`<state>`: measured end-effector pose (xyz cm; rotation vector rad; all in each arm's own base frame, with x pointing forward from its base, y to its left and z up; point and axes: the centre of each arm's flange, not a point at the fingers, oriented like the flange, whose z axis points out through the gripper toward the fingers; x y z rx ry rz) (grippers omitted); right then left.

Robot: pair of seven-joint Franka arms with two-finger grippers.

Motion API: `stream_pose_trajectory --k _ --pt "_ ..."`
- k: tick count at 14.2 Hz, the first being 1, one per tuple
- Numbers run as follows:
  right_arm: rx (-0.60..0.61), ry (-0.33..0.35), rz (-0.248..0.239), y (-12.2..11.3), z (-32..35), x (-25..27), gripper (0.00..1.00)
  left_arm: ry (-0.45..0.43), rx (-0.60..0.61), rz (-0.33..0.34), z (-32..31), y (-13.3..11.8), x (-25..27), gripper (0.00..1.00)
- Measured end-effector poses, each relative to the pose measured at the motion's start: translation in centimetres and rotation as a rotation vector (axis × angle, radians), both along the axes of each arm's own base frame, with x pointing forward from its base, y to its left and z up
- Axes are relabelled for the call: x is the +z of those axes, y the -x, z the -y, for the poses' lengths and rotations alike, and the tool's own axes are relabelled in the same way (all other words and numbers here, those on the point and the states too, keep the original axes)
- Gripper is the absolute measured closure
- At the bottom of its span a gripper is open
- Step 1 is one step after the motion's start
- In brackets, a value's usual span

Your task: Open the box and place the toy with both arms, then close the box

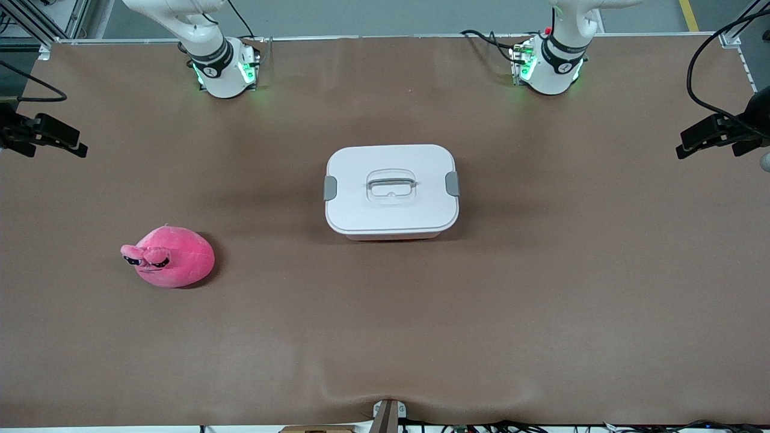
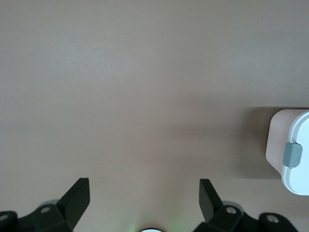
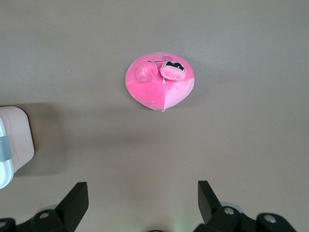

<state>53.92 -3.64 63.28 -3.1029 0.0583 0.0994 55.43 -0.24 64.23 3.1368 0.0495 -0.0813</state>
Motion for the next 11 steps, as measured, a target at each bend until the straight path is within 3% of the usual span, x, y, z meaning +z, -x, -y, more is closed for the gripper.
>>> stream_pose_trajectory --k 11 --pt "0.001 0.000 -0.008 -0.26 -0.03 -0.45 0.00 0.000 0.005 -0.009 -0.28 -0.27 -0.49 0.00"
